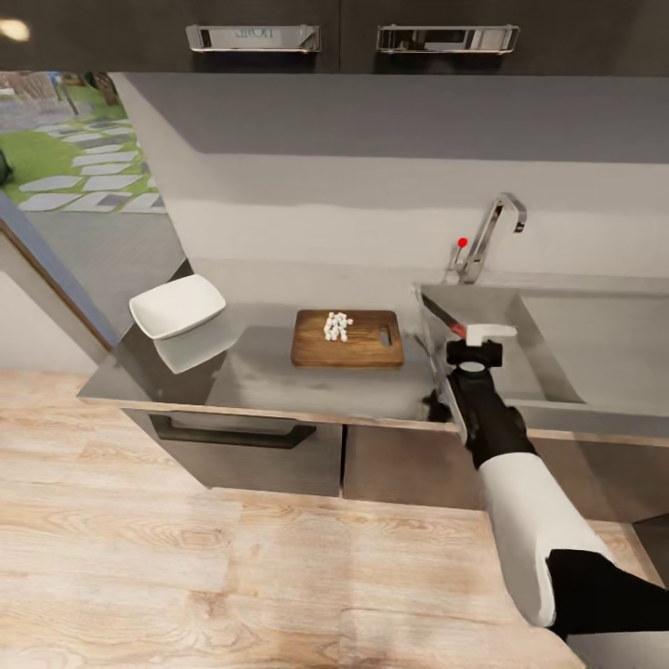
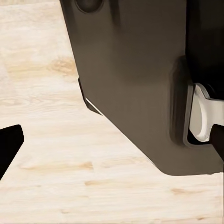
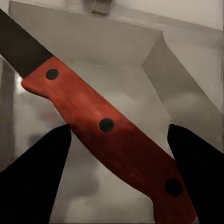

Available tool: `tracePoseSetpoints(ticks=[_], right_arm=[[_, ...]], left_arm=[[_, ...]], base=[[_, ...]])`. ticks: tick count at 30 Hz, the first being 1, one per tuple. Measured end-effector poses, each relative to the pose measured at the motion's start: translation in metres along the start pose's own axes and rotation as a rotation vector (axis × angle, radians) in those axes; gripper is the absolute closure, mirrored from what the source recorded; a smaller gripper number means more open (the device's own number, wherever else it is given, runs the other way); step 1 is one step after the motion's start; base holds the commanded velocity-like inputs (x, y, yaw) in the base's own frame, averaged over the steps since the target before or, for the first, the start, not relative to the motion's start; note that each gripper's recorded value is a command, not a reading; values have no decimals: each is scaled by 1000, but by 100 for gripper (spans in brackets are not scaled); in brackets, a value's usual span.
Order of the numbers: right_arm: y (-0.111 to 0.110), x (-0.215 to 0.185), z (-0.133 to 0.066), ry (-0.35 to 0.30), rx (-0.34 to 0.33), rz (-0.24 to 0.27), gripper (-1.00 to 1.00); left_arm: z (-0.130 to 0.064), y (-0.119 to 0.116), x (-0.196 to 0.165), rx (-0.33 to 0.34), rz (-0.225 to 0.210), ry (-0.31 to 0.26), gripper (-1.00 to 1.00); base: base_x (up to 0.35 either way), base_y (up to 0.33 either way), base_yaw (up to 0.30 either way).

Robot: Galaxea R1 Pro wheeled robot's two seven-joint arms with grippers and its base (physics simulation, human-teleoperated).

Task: In the kitchen, take the Vidalia onion out of the sink, dice it on the chopping board with the paring knife, put the diced onion into the bowl on the countertop, then place both the paring knife and the chopping board into the sink.

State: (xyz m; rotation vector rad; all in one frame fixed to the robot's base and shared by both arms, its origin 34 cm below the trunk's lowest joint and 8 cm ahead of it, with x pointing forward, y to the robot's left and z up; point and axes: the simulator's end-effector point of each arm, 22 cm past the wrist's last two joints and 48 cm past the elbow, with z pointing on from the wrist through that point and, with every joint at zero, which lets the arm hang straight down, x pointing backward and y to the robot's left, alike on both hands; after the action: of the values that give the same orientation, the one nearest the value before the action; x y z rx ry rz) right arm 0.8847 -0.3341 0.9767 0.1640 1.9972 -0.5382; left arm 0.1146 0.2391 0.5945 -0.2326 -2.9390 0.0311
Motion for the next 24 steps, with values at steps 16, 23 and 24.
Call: tracePoseSetpoints(ticks=[16, 23, 24], right_arm=[[-79, 48, 26, 116, 96, 116, 100], [-71, 61, 26, 151, 71, 100, 100], [-69, 61, 26, 151, 64, 100, 100]], left_arm=[[0, 1, -2, -2, -3, -6, -100], [0, 1, -2, -1, -8, -5, -100], [0, 1, -2, -2, -8, -4, -100]], base=[[68, -42, 0], [0, 0, 0], [0, 0, 0]])
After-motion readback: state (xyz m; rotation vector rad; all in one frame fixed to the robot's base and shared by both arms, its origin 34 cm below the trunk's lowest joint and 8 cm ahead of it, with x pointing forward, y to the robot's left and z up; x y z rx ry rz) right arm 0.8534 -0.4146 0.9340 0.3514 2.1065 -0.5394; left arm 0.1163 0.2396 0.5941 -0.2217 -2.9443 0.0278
